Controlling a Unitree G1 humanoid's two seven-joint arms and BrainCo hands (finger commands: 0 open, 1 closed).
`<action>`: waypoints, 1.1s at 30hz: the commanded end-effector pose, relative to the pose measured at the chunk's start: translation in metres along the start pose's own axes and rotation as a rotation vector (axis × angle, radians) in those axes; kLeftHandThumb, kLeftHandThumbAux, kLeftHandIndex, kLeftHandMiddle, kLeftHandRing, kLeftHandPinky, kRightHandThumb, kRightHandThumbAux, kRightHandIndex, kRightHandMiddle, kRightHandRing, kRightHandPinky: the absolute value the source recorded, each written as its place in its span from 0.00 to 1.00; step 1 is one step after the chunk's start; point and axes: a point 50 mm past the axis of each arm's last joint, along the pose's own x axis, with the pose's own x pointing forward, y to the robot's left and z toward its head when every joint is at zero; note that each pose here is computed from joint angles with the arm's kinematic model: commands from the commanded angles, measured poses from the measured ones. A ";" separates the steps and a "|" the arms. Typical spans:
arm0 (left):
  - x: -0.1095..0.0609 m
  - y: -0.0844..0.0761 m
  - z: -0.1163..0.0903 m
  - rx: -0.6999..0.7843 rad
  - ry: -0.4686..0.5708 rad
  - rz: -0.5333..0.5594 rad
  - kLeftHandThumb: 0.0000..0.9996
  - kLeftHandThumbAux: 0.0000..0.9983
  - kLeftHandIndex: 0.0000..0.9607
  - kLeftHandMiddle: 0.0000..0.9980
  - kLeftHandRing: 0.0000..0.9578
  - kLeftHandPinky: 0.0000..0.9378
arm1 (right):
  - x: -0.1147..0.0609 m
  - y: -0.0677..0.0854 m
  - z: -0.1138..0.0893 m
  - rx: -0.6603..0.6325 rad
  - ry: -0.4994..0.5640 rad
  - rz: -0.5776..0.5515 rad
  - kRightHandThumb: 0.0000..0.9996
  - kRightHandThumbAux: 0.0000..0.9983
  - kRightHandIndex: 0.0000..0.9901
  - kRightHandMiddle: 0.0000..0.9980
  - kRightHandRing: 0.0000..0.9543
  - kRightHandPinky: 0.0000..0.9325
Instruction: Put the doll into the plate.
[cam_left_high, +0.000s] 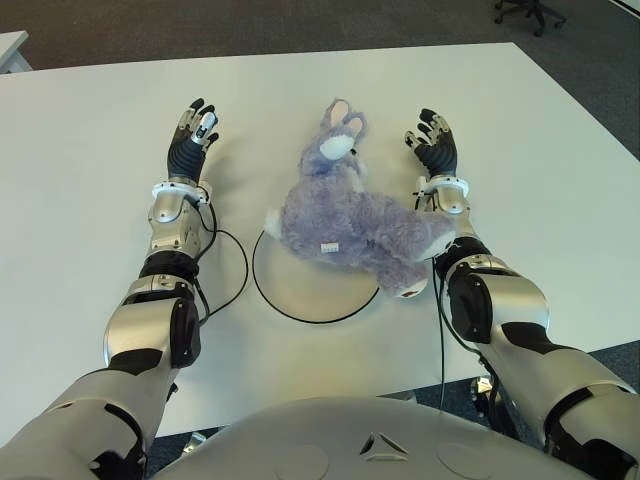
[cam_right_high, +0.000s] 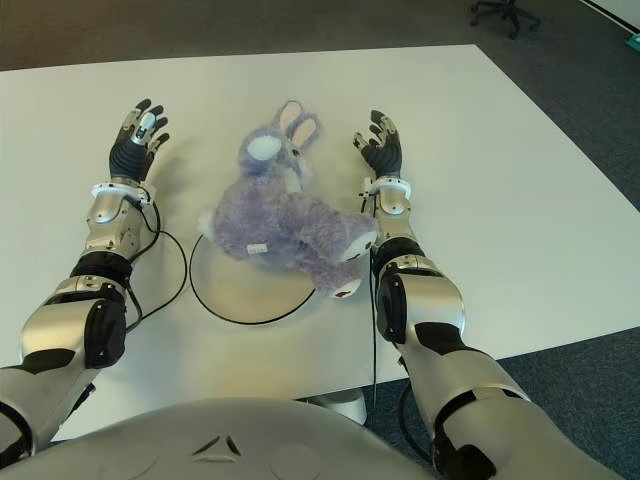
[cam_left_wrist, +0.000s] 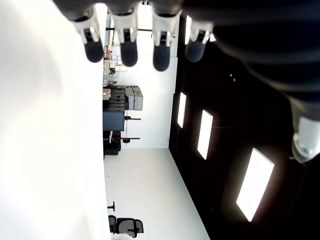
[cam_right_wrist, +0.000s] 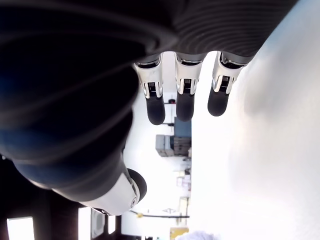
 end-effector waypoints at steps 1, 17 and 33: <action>-0.008 0.003 -0.014 -0.018 0.052 0.031 0.00 0.44 0.05 0.13 0.11 0.02 | -0.022 -0.003 -0.040 0.008 0.164 -0.015 0.53 0.86 0.16 0.12 0.09 0.10; -0.014 0.007 -0.030 -0.021 0.135 0.061 0.00 0.43 0.05 0.12 0.10 0.00 | -0.023 -0.004 -0.042 0.006 0.158 -0.019 0.52 0.86 0.18 0.13 0.10 0.11; -0.020 0.007 -0.040 -0.046 0.176 0.074 0.00 0.44 0.05 0.11 0.08 0.01 | -0.024 -0.004 -0.043 0.016 0.161 -0.022 0.54 0.86 0.16 0.13 0.10 0.11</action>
